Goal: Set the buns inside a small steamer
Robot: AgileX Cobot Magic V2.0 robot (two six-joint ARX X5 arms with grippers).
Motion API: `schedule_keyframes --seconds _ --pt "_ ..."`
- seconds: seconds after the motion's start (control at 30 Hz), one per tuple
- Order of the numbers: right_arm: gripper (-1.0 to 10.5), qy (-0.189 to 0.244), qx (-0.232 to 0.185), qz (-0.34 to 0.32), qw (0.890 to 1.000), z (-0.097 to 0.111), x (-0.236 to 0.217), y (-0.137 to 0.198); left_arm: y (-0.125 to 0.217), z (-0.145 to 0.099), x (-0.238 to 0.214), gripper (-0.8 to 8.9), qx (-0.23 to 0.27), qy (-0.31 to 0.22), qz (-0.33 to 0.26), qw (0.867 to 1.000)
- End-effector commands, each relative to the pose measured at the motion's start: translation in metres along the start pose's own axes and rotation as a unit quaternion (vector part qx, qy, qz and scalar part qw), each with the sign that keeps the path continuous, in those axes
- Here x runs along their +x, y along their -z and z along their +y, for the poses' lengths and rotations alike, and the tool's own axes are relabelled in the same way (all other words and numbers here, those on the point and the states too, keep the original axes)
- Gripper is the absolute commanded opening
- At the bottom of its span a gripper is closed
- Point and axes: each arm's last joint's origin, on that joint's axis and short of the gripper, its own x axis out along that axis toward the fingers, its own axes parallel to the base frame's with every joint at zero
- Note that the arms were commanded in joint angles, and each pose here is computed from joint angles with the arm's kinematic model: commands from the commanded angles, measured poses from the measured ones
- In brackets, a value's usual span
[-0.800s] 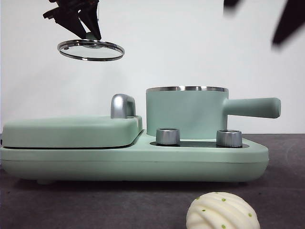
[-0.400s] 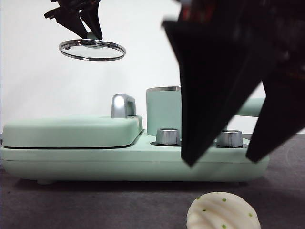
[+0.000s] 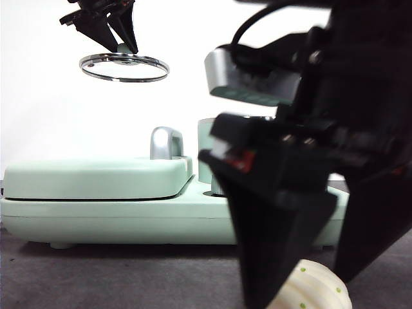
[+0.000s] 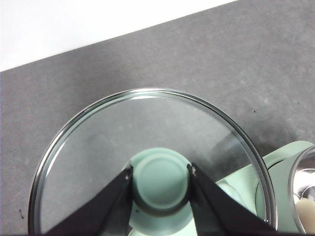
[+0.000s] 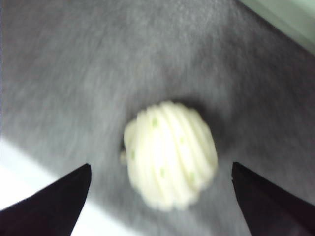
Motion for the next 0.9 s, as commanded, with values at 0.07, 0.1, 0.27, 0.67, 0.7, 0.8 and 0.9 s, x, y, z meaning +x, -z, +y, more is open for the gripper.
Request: schedule_keyframes --seconds 0.07,0.1,0.27,0.67,0.7,0.8,0.9 --pt "4.0 -0.005 -0.001 -0.004 1.0 0.005 0.007 -0.002 -0.009 -0.002 -0.007 1.18 0.006 0.001 -0.029 1.0" --pt "3.7 -0.005 0.0 -0.002 1.0 0.005 0.009 -0.002 -0.009 -0.002 -0.007 1.18 0.006 0.001 -0.029 1.0" --pt "2.2 0.003 -0.001 0.002 1.0 0.005 0.011 -0.002 -0.009 -0.002 -0.007 1.18 0.006 0.001 -0.029 1.0" --pt "1.4 -0.005 0.007 0.001 1.0 0.004 -0.021 -0.029 -0.009 -0.002 -0.007 1.18 0.005 0.001 -0.028 1.0" --pt "1.4 -0.005 0.005 0.002 1.0 0.005 -0.029 -0.035 -0.009 -0.002 -0.007 1.18 0.005 0.001 -0.028 1.0" --pt "1.4 -0.001 0.007 -0.001 1.0 0.001 -0.057 -0.055 -0.009 -0.002 -0.007 1.18 0.005 0.001 -0.028 1.0" --pt "1.4 -0.007 0.009 -0.021 1.0 -0.01 -0.088 -0.079 -0.009 -0.002 -0.007 1.18 0.005 0.001 -0.028 1.0"
